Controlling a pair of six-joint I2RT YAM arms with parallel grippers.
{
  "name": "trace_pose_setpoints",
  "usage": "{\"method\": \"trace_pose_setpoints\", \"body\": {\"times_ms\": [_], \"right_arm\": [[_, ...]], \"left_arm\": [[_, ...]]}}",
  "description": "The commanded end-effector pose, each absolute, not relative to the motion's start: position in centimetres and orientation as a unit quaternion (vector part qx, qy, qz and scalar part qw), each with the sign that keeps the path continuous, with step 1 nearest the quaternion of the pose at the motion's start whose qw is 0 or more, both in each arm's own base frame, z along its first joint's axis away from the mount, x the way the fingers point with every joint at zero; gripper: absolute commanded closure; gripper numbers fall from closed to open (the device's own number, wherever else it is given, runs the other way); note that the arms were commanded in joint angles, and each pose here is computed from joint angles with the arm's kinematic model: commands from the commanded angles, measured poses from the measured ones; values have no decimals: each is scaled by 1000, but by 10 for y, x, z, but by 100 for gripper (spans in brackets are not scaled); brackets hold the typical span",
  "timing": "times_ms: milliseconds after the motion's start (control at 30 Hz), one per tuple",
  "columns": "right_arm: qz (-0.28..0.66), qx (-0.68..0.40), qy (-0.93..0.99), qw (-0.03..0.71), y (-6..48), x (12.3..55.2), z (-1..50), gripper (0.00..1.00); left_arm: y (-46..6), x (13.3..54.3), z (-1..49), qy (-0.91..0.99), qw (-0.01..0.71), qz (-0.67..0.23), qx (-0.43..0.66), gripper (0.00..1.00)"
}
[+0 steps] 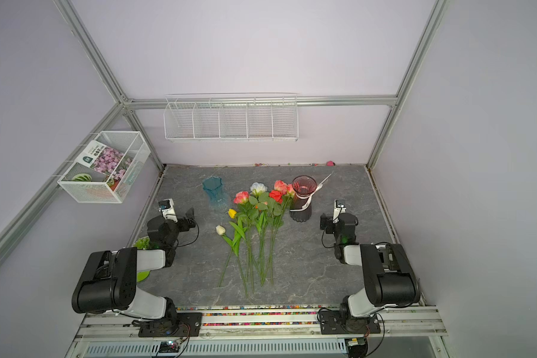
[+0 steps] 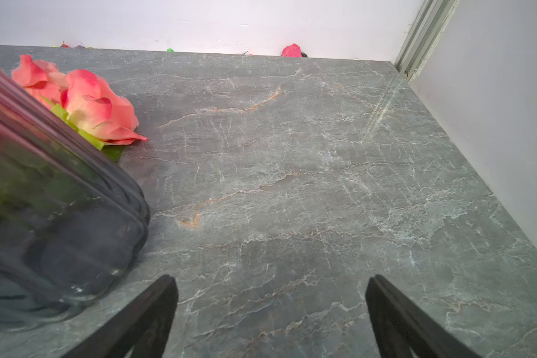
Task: Arrange the flowers in different vases according to their variety
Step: Pick up the flower at the center of the board.
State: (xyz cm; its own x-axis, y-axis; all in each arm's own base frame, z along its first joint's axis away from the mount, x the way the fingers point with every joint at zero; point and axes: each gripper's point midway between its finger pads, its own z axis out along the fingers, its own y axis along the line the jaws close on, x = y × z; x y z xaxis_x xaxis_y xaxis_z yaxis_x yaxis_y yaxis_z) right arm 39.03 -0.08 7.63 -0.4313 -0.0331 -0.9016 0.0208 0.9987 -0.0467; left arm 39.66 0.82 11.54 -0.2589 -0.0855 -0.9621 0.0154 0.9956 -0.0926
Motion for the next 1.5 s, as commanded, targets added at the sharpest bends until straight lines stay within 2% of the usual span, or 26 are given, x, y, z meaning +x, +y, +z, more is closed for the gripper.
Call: {"method": "trace_pose_setpoints", "body": {"times_ms": [0, 667, 900, 1000, 1133, 1267, 1400, 1467], "right_arm": [[-27, -1, 833, 553, -1, 396, 89, 1], [-28, -3, 829, 558, -1, 396, 92, 1], [-21, 12, 827, 561, -1, 380, 131, 1], [6, 58, 818, 572, -3, 365, 156, 1], [73, 103, 819, 560, 7, 342, 179, 1], [135, 107, 848, 501, 27, 311, 190, 1], [159, 129, 869, 450, 33, 282, 189, 1], [187, 134, 873, 429, 41, 269, 187, 1]], "left_arm": [[7, 399, 119, 789, 612, -37, -17, 0], [7, 398, 124, 788, 614, -37, -17, 0], [23, 374, 163, 766, 640, -8, -58, 0], [28, 360, 194, 758, 647, -5, -82, 0], [19, 336, 224, 740, 655, -76, -129, 0], [8, 310, 236, 728, 636, -167, -193, 0], [-6, 290, 251, 702, 621, -260, -232, 0], [-23, 284, 258, 700, 609, -306, -212, 0]]}}
